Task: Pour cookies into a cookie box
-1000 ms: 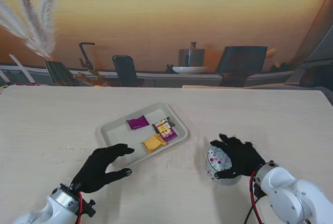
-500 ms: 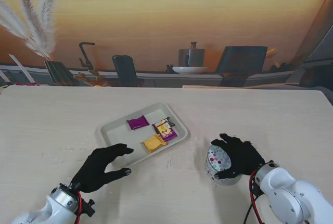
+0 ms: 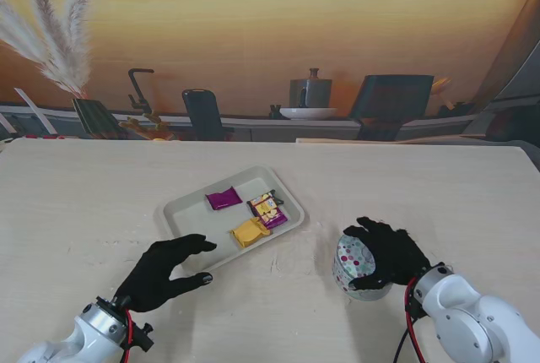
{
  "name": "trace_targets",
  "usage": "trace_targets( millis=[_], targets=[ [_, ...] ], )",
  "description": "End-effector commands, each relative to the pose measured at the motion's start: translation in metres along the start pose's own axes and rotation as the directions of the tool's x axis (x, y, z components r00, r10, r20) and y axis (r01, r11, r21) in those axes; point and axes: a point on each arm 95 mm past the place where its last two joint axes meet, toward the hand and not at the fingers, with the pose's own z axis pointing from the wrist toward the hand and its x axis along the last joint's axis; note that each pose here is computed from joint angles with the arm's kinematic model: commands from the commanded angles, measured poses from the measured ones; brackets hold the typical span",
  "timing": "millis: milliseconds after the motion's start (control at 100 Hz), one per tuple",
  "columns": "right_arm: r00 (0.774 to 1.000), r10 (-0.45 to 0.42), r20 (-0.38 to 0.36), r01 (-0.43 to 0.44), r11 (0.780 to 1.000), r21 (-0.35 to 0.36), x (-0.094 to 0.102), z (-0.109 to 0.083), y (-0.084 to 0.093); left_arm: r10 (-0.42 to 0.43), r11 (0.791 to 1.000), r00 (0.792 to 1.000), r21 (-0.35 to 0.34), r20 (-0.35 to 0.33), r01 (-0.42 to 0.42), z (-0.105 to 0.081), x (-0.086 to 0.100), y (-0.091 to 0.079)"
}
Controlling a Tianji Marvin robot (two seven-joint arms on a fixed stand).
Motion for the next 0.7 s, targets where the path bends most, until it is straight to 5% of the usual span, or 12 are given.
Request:
trace_targets(
  millis=[0,690],
  targets=[
    [1.0,0.01,-0.001,-0.01,1.0,0.022,0.0017,-0.0031,-0.0063,-0.005,1.0,1.0,-0.015,0.002,0.005,-0.0007,0.0018,0.0018],
    [1.0,0.012,-0.011,-0.013,0.999,-0.052,0.0008,-0.0078,-0.0017,-0.003,1.0,1.0,-0.015,0.004,0.003,-0.0008,0.0007,0.0024]
  ],
)
